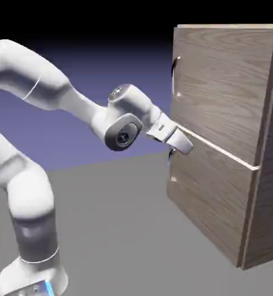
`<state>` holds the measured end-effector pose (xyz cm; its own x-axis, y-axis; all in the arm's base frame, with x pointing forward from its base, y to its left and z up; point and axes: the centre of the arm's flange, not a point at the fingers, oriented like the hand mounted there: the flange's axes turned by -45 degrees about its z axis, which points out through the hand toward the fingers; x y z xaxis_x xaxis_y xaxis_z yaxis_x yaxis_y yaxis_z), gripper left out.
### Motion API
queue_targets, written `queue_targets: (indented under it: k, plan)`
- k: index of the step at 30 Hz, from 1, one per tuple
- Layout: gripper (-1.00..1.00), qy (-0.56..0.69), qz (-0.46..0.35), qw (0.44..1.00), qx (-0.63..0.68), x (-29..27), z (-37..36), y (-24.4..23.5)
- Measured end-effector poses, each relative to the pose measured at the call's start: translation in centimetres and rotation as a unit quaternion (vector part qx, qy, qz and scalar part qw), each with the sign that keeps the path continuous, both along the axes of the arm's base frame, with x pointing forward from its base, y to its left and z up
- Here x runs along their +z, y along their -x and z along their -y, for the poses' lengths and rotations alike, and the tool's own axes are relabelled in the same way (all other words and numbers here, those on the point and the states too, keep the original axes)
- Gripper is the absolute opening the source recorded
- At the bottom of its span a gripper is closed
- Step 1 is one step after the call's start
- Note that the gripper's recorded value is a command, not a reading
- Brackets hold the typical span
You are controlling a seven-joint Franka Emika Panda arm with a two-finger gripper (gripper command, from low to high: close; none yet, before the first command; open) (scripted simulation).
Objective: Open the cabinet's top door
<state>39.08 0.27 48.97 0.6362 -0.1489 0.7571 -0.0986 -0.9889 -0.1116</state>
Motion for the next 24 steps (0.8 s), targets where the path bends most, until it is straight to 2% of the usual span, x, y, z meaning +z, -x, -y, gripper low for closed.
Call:
queue_targets:
  k: [5, 11, 17, 24]
  plan:
    - [0.00, -0.138, 0.069, 0.981, -0.116, 5.5, -0.2, 0.3]
    - [0.00, -0.309, 0.143, 0.914, -0.219, 11.2, -1.6, 1.4]
    - [0.00, -0.473, 0.196, 0.811, -0.283, 15.5, -4.2, 2.8]
    - [0.00, -0.645, 0.220, 0.659, -0.317, 18.2, -8.6, 3.9]
